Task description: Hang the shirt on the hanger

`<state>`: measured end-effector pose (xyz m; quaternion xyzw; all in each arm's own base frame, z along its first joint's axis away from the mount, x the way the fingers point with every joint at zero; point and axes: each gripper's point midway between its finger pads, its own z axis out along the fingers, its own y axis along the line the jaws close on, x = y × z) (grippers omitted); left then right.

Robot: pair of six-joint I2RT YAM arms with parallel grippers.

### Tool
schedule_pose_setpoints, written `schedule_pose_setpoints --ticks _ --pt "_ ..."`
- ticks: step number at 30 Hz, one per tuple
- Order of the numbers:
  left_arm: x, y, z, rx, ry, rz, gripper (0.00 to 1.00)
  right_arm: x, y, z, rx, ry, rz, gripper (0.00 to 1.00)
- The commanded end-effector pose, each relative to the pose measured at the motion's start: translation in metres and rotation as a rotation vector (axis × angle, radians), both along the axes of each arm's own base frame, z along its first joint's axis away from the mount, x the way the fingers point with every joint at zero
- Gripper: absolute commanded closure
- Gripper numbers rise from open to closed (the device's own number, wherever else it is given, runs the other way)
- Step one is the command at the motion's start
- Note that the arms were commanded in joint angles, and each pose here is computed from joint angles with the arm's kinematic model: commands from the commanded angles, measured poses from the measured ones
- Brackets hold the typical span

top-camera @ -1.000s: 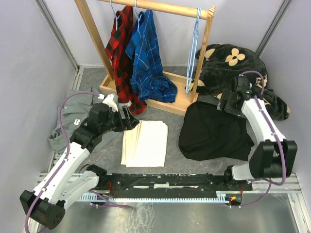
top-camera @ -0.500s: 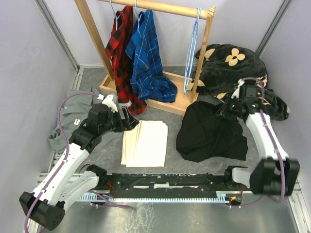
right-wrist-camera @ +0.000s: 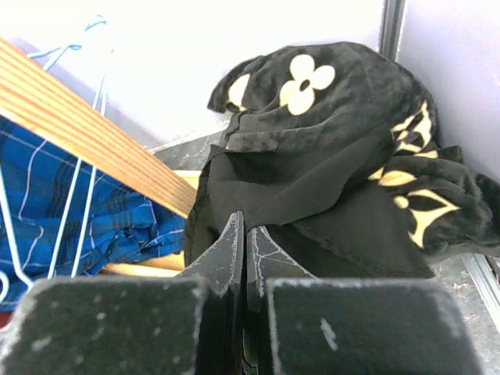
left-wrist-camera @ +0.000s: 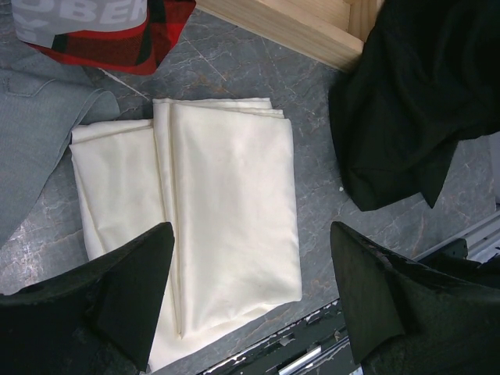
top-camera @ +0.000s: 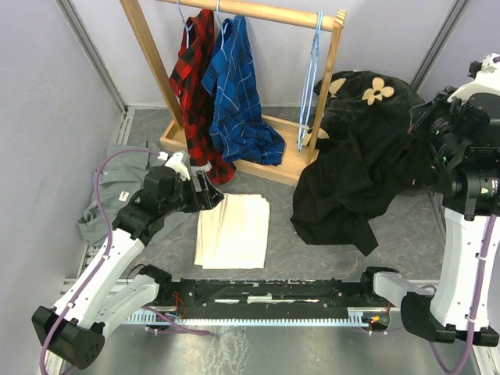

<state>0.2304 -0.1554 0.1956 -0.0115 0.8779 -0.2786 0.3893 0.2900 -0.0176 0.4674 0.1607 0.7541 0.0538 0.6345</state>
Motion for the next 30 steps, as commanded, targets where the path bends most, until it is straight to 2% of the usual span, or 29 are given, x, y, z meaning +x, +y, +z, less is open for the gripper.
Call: schedule_pose_setpoints --ticks 1,5,7,8,10,12,14,17,20,24,30 --pt "0.005 -0.003 0.009 -0.015 -0.048 -0.014 0.13 -0.005 0.034 -0.031 0.044 0.091 0.153 1.0" --pt "0.005 -0.003 0.009 -0.015 -0.048 -0.013 0.13 -0.017 0.098 -0.092 0.097 0.199 0.328 1.0" --pt "0.006 -0.004 0.009 -0.017 -0.049 -0.012 0.13 -0.031 0.149 -0.128 0.104 0.268 0.467 1.0" --pt "0.007 -0.004 0.009 -0.017 -0.047 -0.012 0.13 -0.046 0.185 -0.146 0.097 0.304 0.574 0.97" --pt "0.008 -0.004 0.009 -0.014 -0.042 -0.012 0.13 -0.069 0.232 -0.177 0.067 0.354 0.702 0.8" --pt "0.008 -0.004 0.009 -0.013 -0.042 -0.007 0.14 -0.081 0.248 -0.198 0.029 0.383 0.733 0.52" --pt "0.008 -0.003 0.01 -0.016 -0.045 0.001 0.14 -0.079 0.231 -0.217 -0.008 0.415 0.632 0.33" --pt "0.007 -0.002 0.009 -0.017 -0.044 0.005 0.14 -0.072 0.18 -0.226 -0.077 0.41 0.396 0.18" --pt "0.006 -0.002 0.004 -0.011 -0.033 0.0 0.14 -0.069 0.133 -0.233 -0.2 0.45 0.196 0.15" --pt "0.007 -0.004 0.003 -0.006 -0.029 -0.009 0.14 -0.068 0.096 -0.249 -0.283 0.559 0.069 0.14" --pt "0.007 -0.004 0.005 -0.011 -0.031 -0.008 0.13 -0.054 0.048 -0.28 -0.173 0.674 -0.05 0.12"
